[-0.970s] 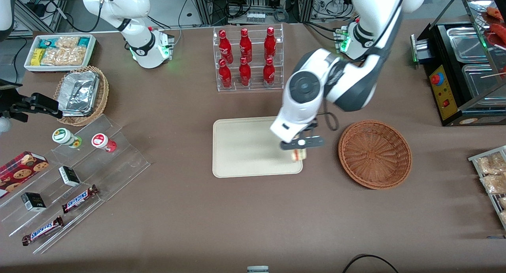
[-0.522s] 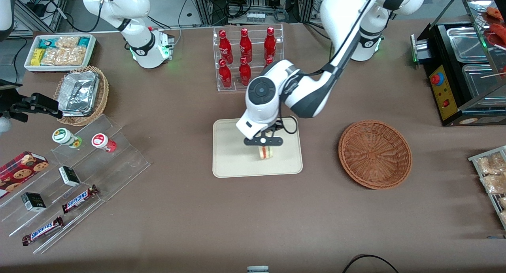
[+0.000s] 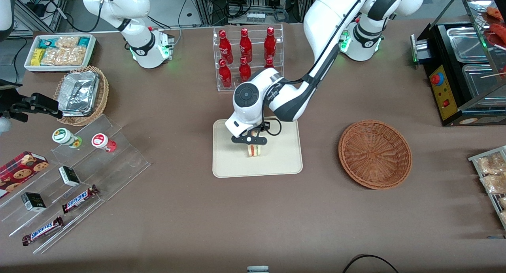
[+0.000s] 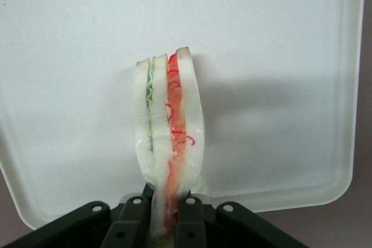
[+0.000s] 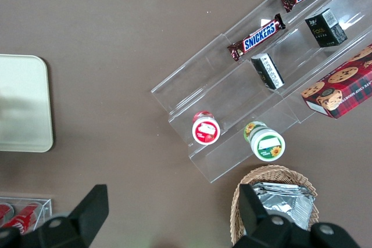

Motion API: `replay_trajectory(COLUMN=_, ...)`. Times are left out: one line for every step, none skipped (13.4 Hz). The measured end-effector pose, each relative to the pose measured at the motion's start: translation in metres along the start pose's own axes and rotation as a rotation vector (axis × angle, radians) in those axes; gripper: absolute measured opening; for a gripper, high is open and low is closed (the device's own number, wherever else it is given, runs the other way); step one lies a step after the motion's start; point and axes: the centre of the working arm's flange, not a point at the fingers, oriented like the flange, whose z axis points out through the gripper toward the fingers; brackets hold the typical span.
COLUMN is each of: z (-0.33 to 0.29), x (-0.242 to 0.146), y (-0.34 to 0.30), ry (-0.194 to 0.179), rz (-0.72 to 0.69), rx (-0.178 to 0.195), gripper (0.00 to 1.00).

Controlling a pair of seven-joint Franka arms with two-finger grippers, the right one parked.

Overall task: Place sandwich from basket to tray
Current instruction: 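Lower the sandwich onto the cream tray and open the left gripper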

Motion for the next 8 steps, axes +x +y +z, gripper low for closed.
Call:
replay_trajectory(z=0.006, x=-0.001, y=0.001, ry=-0.006, rz=0.002, rx=0.006, gripper=0.16)
replay_trajectory(z=0.012, x=-0.001, y=0.001, ry=-0.007, rz=0.007, rx=0.013, gripper=0.16)
replay_trajectory(z=0.016, x=-0.001, y=0.002, ry=-0.006, rz=0.011, rx=0.021, gripper=0.16)
replay_trajectory(z=0.020, x=-0.001, y=0.002, ry=-0.007, rz=0.014, rx=0.026, gripper=0.16)
replay_trajectory(z=0.022, x=-0.001, y=0.001, ry=-0.007, rz=0.014, rx=0.028, gripper=0.16)
replay_trajectory(z=0.022, x=-0.001, y=0.001, ry=-0.007, rz=0.014, rx=0.028, gripper=0.15)
replay_trajectory(z=0.021, x=-0.001, y=0.001, ry=-0.005, rz=0.015, rx=0.029, gripper=0.15)
replay_trajectory(z=0.021, x=0.000, y=0.002, ry=-0.002, rz=0.016, rx=0.029, gripper=0.22)
